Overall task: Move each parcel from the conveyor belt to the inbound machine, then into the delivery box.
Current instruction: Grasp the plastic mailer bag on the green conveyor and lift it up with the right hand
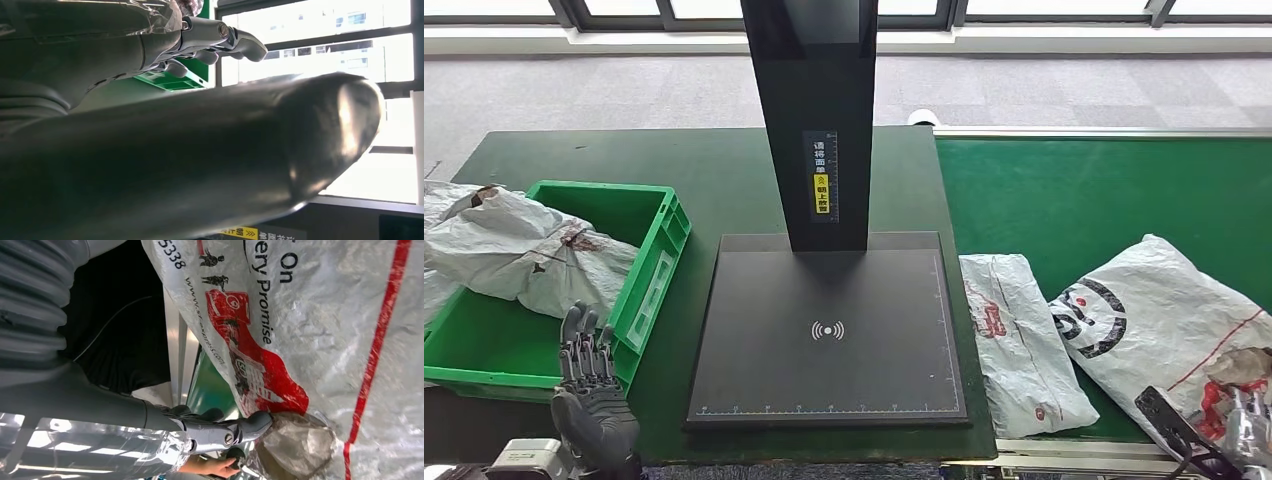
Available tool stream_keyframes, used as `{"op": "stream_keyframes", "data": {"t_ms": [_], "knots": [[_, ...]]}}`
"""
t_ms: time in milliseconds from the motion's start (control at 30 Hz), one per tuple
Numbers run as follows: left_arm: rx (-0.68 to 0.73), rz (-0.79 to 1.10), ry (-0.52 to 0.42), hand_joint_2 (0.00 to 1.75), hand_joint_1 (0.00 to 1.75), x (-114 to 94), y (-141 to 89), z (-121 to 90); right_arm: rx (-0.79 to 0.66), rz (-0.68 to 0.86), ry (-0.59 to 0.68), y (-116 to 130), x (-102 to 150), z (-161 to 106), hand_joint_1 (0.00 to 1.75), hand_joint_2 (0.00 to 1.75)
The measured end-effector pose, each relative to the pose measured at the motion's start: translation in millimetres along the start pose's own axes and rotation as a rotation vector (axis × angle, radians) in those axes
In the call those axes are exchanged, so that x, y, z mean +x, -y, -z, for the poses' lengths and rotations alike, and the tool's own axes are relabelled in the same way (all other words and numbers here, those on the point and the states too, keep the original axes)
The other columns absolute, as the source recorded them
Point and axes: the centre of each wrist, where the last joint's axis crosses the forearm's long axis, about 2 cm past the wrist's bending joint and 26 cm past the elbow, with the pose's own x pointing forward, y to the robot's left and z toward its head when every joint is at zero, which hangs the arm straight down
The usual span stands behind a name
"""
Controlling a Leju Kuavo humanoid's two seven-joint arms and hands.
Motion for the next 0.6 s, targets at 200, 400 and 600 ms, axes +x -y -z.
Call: {"op": "stream_keyframes", "data": {"t_ms": [200,400,600], "knots": [[-0.017,0.003,-0.011,0.0,0.0,-1.4,1.0,0.7,0.029,-0.002,0.007,-1.2,0.2,3.1,0.87,1.75],[-0.028,0.006,-0.012,0.0,0.0,-2.2,3.4,3.4,0.053,0.008,0.028,-3.0,3.9,5.5,1.75,1.75],[-0.031,0.006,-0.014,0.0,0.0,-3.7,4.3,4.1,0.088,0.013,0.039,-10.8,9.8,3.2,1.75,1.75]]}}
